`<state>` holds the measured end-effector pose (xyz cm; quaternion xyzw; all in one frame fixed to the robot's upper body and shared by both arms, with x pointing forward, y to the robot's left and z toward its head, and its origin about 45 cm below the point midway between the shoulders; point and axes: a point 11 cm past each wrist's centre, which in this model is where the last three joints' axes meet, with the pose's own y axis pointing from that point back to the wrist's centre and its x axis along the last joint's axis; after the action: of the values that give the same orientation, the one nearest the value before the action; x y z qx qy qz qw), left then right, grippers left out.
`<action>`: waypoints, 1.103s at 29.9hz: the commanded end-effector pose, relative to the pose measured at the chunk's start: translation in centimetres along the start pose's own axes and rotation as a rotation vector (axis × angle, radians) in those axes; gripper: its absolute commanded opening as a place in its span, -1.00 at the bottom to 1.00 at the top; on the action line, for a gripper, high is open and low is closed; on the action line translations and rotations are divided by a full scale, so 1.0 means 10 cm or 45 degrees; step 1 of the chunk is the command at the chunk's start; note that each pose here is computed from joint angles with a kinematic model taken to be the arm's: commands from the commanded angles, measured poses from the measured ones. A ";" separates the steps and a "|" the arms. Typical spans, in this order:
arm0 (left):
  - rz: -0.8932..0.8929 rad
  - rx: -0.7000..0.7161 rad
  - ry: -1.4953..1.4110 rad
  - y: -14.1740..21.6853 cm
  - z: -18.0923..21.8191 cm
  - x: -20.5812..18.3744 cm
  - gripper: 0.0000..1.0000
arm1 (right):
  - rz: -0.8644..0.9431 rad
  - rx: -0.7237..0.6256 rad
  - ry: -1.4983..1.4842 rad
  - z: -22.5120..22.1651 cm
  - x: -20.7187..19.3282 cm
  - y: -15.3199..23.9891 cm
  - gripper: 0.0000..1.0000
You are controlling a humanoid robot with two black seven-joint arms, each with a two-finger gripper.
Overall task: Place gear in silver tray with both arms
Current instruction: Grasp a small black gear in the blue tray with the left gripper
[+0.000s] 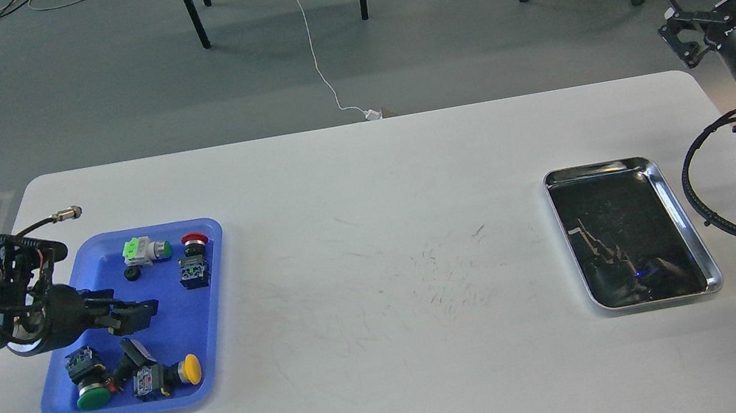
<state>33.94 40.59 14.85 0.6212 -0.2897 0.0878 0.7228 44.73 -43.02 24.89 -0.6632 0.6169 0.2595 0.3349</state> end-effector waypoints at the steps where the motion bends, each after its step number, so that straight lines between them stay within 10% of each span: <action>1: -0.003 0.003 0.010 -0.06 -0.01 0.00 0.51 | -0.003 0.001 -0.009 0.01 0.00 0.01 0.99; 16: -0.022 -0.011 0.041 -0.11 0.02 -0.10 0.15 | -0.002 0.000 -0.017 0.03 0.00 0.01 0.99; 25: -0.035 -0.018 0.042 -0.10 0.01 -0.12 -0.54 | 0.002 0.012 -0.022 0.01 0.01 0.02 0.99; 33: -0.039 -0.024 0.042 -0.10 0.03 -0.13 -0.56 | 0.001 0.015 -0.022 0.00 0.01 0.01 0.99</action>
<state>33.30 40.53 13.34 0.6182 -0.2690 0.0849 0.7337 44.60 -43.02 24.76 -0.6588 0.6157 0.2622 0.3437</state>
